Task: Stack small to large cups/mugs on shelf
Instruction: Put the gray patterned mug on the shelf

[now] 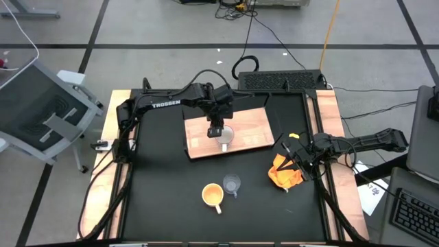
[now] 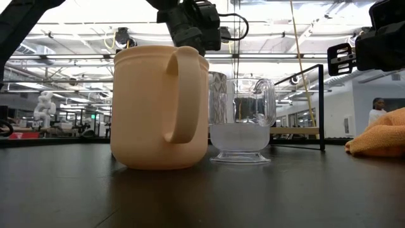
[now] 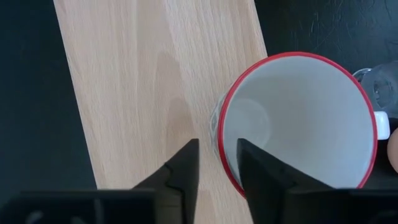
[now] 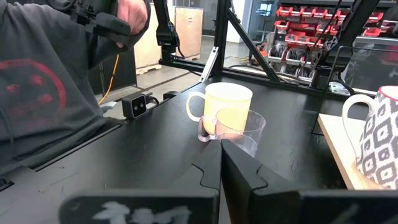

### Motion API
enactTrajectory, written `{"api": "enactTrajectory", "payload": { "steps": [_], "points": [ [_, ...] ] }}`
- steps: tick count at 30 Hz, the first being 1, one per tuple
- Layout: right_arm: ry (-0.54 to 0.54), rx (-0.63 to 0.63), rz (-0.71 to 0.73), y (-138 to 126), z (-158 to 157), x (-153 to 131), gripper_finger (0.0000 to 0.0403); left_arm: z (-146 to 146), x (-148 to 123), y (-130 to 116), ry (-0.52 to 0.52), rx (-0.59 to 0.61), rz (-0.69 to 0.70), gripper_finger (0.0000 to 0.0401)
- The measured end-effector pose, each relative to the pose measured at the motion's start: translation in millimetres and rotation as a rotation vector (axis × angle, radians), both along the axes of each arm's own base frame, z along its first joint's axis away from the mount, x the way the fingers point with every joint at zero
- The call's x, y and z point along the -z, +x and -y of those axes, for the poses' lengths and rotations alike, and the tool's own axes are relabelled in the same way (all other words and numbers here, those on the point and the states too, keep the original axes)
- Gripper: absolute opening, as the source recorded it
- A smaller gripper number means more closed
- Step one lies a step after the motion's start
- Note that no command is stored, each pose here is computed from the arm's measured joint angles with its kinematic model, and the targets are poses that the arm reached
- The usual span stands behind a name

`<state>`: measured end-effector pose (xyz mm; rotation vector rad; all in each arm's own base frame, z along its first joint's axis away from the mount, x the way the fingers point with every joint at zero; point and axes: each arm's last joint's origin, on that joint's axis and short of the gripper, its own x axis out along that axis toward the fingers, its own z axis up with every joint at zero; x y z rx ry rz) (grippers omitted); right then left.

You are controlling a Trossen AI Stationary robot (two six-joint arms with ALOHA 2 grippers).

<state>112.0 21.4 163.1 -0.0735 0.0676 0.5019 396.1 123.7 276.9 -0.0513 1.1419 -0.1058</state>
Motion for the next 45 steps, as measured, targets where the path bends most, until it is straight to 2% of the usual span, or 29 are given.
{"api": "enactTrajectory", "payload": {
  "steps": [11, 28, 38, 45],
  "points": [
    [0.000, 0.000, 0.000, 0.0, 0.0, 0.0, 0.0000, 0.5, -0.5, -0.3, -0.002, 0.000, 0.000, 0.0011],
    [0.004, 0.001, -0.002, 0.0, 0.0, 0.0, 0.0000, -1.5, -0.6, -0.8, -0.025, -0.129, -0.020, 0.0007],
    [0.006, 0.001, -0.003, 0.0, 0.0, 0.0, 0.0000, -1.9, -0.5, -2.1, 0.005, -0.162, -0.043, 0.0007],
    [0.007, 0.000, -0.004, 0.0, 0.0, 0.0, 0.0000, -0.4, -12.7, -11.6, 0.051, -0.181, -0.051, 0.0007]
  ]
}}
